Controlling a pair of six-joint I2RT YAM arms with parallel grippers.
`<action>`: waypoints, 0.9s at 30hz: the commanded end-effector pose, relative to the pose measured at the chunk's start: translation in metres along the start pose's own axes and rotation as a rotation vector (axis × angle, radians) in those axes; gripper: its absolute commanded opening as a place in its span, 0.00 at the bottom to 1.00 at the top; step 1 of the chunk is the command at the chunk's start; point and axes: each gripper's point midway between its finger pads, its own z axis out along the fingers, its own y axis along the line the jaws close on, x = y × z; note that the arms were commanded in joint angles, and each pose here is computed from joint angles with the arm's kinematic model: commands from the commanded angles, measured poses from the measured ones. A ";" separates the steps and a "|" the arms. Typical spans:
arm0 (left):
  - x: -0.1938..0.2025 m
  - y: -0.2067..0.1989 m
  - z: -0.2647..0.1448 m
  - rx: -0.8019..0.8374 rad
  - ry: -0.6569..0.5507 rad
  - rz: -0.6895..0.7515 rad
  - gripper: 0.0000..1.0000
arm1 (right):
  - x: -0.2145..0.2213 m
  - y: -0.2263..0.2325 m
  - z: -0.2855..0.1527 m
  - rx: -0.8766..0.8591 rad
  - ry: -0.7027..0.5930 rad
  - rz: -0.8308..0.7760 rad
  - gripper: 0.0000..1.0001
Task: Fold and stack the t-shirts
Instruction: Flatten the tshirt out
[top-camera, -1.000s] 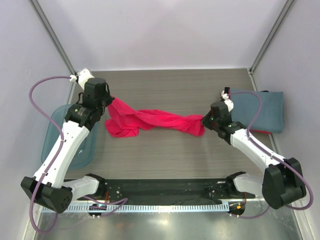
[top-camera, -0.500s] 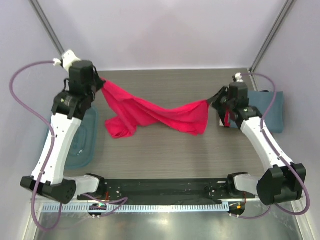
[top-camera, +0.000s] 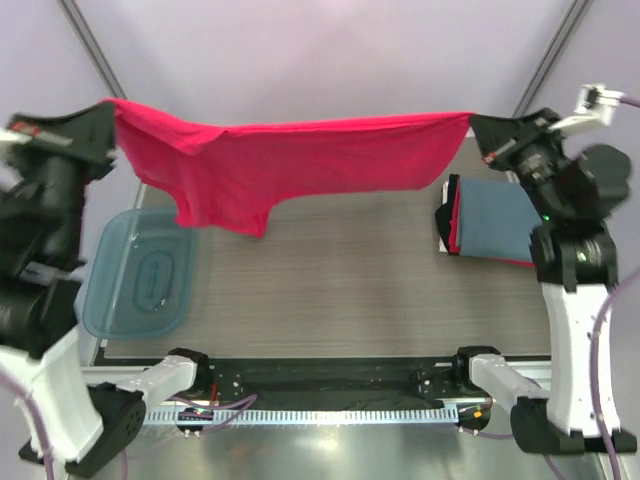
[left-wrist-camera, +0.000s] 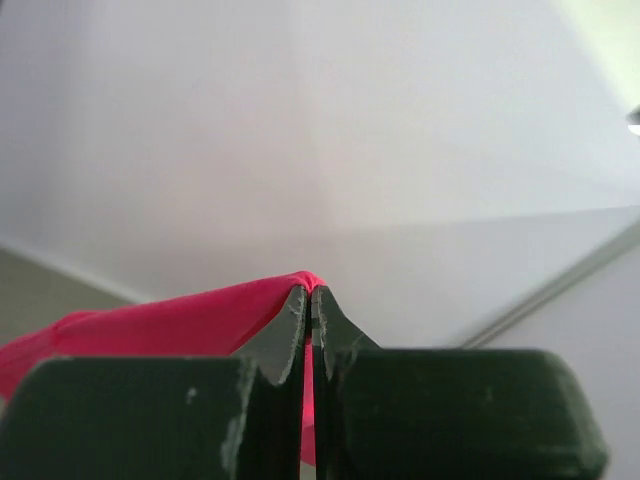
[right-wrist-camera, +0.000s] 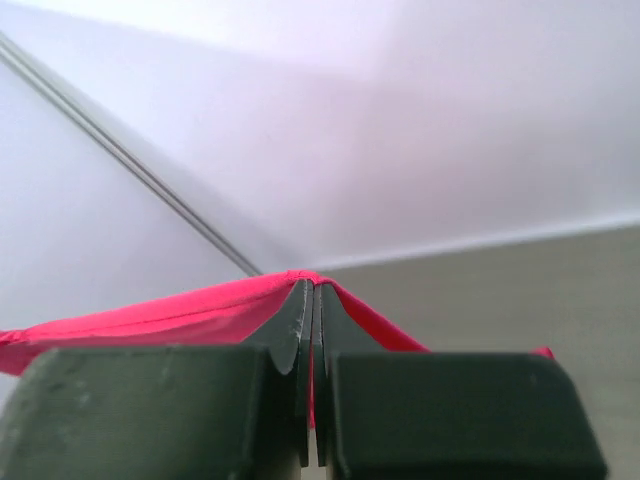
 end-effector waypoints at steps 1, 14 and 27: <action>-0.068 -0.063 -0.056 0.305 -0.153 -0.057 0.00 | -0.069 0.056 -0.060 -0.096 -0.255 -0.111 0.01; -0.092 -0.119 -0.129 0.632 -0.093 -0.211 0.00 | -0.118 0.089 -0.186 -0.070 -0.588 -0.220 0.01; 0.079 -0.015 0.073 0.139 0.100 -0.127 0.00 | -0.051 -0.013 -0.040 0.135 -0.303 -0.027 0.01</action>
